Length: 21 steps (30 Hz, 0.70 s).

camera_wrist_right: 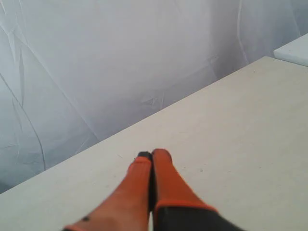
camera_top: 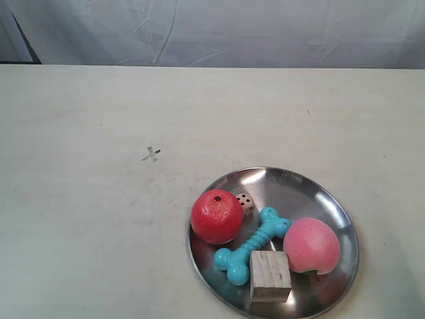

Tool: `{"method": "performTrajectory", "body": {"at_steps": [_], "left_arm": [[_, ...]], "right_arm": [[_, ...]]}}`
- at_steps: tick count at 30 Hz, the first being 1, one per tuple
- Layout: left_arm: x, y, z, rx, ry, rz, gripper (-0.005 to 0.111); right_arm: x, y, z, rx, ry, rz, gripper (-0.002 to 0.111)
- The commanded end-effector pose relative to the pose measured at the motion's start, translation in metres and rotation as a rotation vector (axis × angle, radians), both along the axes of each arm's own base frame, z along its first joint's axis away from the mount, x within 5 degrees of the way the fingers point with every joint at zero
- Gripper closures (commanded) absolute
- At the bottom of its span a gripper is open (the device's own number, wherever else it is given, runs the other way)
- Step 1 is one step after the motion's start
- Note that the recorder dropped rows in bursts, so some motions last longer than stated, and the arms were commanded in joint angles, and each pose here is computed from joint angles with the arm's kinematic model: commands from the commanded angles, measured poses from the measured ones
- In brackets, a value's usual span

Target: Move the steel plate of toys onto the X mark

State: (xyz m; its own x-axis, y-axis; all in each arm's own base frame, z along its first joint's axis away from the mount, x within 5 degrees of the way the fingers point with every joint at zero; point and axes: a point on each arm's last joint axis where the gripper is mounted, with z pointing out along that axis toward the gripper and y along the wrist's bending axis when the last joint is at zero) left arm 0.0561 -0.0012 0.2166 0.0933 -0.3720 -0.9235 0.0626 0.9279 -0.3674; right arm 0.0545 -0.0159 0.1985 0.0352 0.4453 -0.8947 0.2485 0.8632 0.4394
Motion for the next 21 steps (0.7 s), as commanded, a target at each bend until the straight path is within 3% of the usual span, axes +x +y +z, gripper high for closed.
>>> {"method": "performTrajectory", "body": {"at_steps": [1, 5, 8, 13, 16, 18, 21], "left_arm": [[-0.001, 0.0, 0.001, -0.005, -0.031, -0.001, 0.107], [-0.001, 0.002, 0.005, -0.156, -0.071, -0.002, 0.107], [-0.001, 0.003, 0.004, -0.359, -0.056, -0.017, 0.107], [-0.001, 0.002, 0.002, -0.396, -0.034, -0.028, 0.107], [-0.001, 0.004, 0.005, -0.471, -0.063, -0.03, 0.107], [-0.003, 0.004, 0.012, -0.438, -0.097, -0.034, 0.107], [-0.014, 0.001, 0.054, -0.194, -0.25, -0.063, 0.107]], "right_arm": [[0.0, 0.0, 0.0, -0.011, -0.006, 0.004, 0.109], [0.0, 0.0, 0.0, -0.011, -0.006, 0.004, 0.109], [0.0, 0.0, 0.0, -0.011, -0.006, 0.004, 0.109], [0.0, 0.002, 0.005, -0.013, -0.055, 0.025, 0.109], [0.001, 0.008, 0.019, 0.112, -0.237, 0.091, 0.109], [-0.001, 0.01, 0.029, 0.278, -0.386, 0.134, 0.109], [-0.004, 0.009, 0.038, 0.406, -0.506, 0.158, 0.109]]}}
